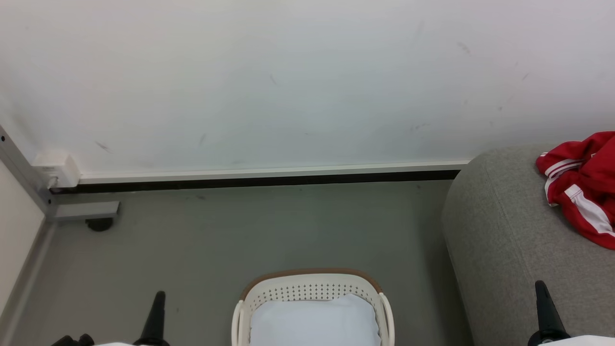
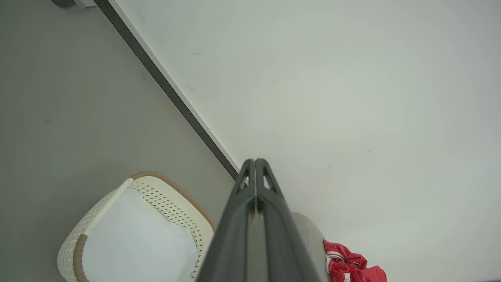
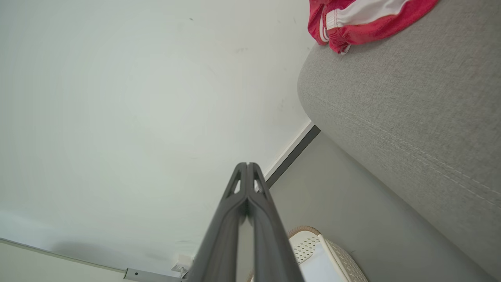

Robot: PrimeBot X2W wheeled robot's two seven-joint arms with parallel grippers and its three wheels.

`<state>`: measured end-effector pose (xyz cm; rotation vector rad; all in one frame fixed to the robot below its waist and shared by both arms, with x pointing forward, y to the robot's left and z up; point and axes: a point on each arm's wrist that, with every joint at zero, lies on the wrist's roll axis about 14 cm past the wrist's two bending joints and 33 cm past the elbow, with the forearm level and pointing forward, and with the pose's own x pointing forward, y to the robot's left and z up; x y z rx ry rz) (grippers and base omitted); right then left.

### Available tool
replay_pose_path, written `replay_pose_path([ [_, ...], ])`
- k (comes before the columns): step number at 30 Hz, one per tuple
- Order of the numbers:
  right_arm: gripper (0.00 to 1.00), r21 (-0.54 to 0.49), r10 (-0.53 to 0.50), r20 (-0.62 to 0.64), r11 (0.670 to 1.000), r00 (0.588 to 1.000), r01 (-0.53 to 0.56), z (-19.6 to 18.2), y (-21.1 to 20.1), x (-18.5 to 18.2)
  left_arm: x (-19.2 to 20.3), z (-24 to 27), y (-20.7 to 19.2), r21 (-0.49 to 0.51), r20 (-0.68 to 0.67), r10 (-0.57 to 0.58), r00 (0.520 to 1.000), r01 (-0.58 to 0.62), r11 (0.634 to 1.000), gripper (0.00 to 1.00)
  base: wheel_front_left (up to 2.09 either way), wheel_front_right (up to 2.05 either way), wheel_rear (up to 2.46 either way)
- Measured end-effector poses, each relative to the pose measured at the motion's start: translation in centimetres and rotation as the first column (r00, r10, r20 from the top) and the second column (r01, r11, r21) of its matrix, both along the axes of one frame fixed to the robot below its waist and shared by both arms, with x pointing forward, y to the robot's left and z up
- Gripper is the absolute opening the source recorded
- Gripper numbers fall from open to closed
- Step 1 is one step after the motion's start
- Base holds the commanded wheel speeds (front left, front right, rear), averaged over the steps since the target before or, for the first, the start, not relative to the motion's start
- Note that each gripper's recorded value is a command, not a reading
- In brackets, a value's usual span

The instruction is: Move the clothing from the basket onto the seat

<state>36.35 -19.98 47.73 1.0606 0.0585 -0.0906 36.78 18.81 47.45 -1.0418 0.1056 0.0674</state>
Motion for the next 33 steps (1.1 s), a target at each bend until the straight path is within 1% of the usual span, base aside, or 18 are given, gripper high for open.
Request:
replay_pose_path([
  [14,0.0,0.138,-0.004,0.017,0.99,1.0,0.002,0.5,0.0,0.6,0.6,0.7,0.3,-0.14,0.018,0.012,1.0,-0.01,0.99,0.0,0.0,0.0,0.0],
  [33,0.0,0.292,-0.004,0.047,0.956,0.999,-0.01,1.4,0.0,1.4,1.2,1.6,0.6,-0.306,0.046,0.03,0.998,-0.014,0.952,0.0,0.0,0.0,0.0],
])
